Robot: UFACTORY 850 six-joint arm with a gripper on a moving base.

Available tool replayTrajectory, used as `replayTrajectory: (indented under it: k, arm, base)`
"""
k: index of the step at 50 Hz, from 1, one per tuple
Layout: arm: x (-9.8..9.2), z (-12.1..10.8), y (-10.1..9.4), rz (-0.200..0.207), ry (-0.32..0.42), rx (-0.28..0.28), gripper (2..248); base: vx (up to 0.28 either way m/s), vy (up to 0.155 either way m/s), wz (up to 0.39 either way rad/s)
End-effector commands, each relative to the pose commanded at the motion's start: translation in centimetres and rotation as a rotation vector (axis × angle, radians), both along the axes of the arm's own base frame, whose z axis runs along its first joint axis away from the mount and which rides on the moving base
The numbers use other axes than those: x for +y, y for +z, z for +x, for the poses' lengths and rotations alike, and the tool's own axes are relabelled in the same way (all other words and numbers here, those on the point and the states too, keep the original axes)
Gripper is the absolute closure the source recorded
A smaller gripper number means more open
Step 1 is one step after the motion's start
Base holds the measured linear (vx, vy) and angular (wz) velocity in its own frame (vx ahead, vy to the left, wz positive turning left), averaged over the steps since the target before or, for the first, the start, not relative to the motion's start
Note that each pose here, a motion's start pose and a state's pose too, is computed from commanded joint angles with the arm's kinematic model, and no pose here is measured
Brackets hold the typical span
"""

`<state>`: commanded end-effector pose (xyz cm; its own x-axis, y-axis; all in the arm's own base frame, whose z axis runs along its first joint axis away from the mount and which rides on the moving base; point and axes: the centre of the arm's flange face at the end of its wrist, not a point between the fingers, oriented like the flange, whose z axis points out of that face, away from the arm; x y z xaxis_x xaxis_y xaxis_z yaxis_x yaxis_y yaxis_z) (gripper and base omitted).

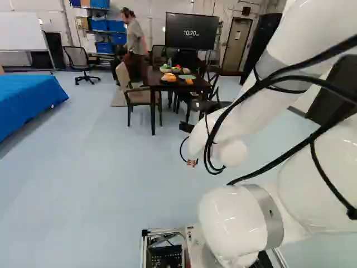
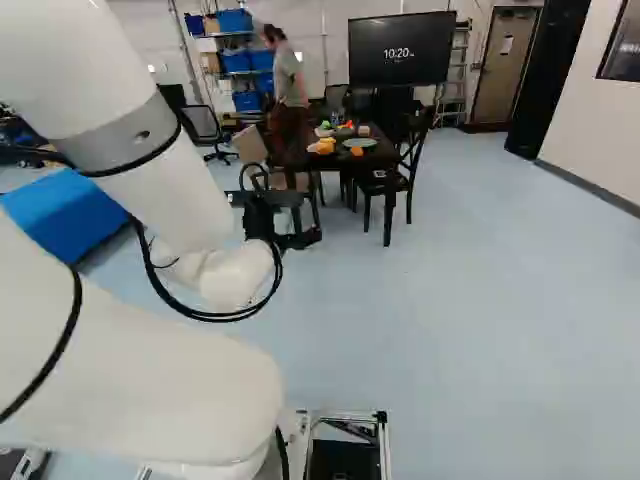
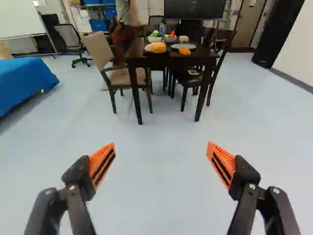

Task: Move the croissant to the empty plate

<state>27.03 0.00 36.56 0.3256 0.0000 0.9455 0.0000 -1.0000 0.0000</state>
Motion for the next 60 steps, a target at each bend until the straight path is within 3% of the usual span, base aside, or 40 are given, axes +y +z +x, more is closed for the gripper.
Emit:
replayTrajectory:
  k: [60]
  arm:
    - [0.0, 0.0, 0.0, 0.0, 0.0, 0.0, 3]
  base:
    - [0.005, 0.0, 0.0]
